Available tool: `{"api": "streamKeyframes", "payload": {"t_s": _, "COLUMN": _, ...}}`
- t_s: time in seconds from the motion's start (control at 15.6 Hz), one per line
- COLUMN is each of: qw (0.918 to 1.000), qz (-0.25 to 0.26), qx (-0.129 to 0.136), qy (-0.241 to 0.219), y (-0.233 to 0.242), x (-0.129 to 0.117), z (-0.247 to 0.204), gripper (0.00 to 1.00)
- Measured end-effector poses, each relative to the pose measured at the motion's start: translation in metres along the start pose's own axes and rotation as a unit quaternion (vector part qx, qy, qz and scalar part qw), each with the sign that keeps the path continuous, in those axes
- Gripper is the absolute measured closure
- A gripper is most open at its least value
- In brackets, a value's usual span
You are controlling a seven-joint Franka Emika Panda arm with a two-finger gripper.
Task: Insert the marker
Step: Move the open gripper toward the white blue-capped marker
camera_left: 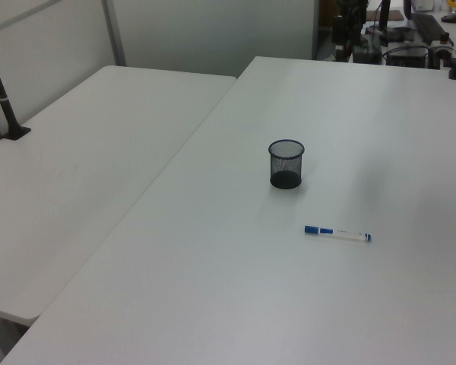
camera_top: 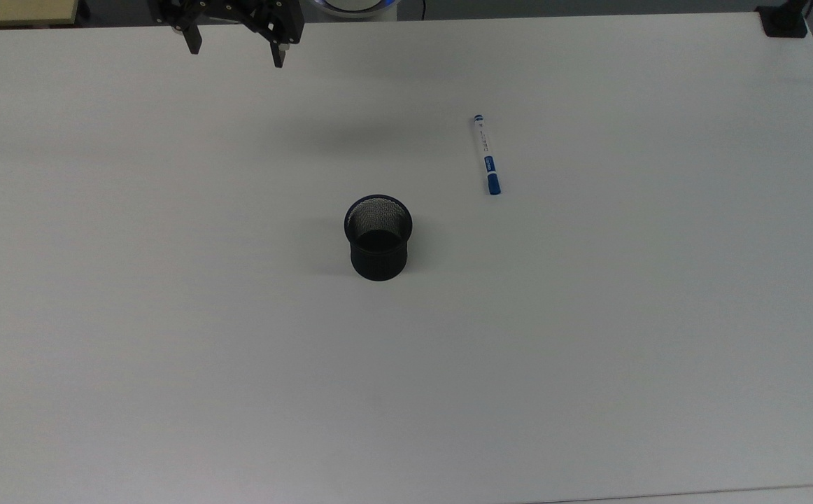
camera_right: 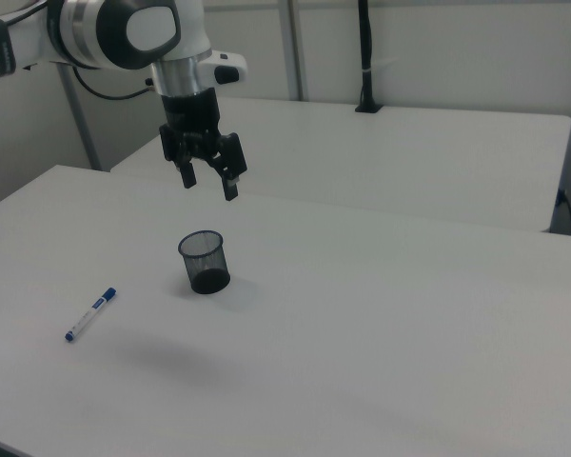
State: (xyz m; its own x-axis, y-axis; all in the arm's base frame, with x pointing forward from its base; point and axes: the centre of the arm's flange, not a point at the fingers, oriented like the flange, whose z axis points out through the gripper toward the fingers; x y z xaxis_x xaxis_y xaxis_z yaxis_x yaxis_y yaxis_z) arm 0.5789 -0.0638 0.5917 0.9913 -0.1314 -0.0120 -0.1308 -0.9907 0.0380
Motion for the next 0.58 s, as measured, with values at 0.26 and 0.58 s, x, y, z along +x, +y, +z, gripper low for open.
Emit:
{"api": "streamKeyframes", "payload": {"t_s": 0.26, "qw": 1.0, "qz": -0.005, "qx": -0.001, "qy": 0.0, "y": -0.007, "x": 0.003, "z": 0.002, "gripper": 0.0}}
{"api": "streamKeyframes", "payload": {"t_s": 0.58, "qw": 0.9999, "qz": -0.011, "qx": -0.001, "qy": -0.012, "y": -0.014, "x": 0.002, "z": 0.006, "gripper": 0.0}}
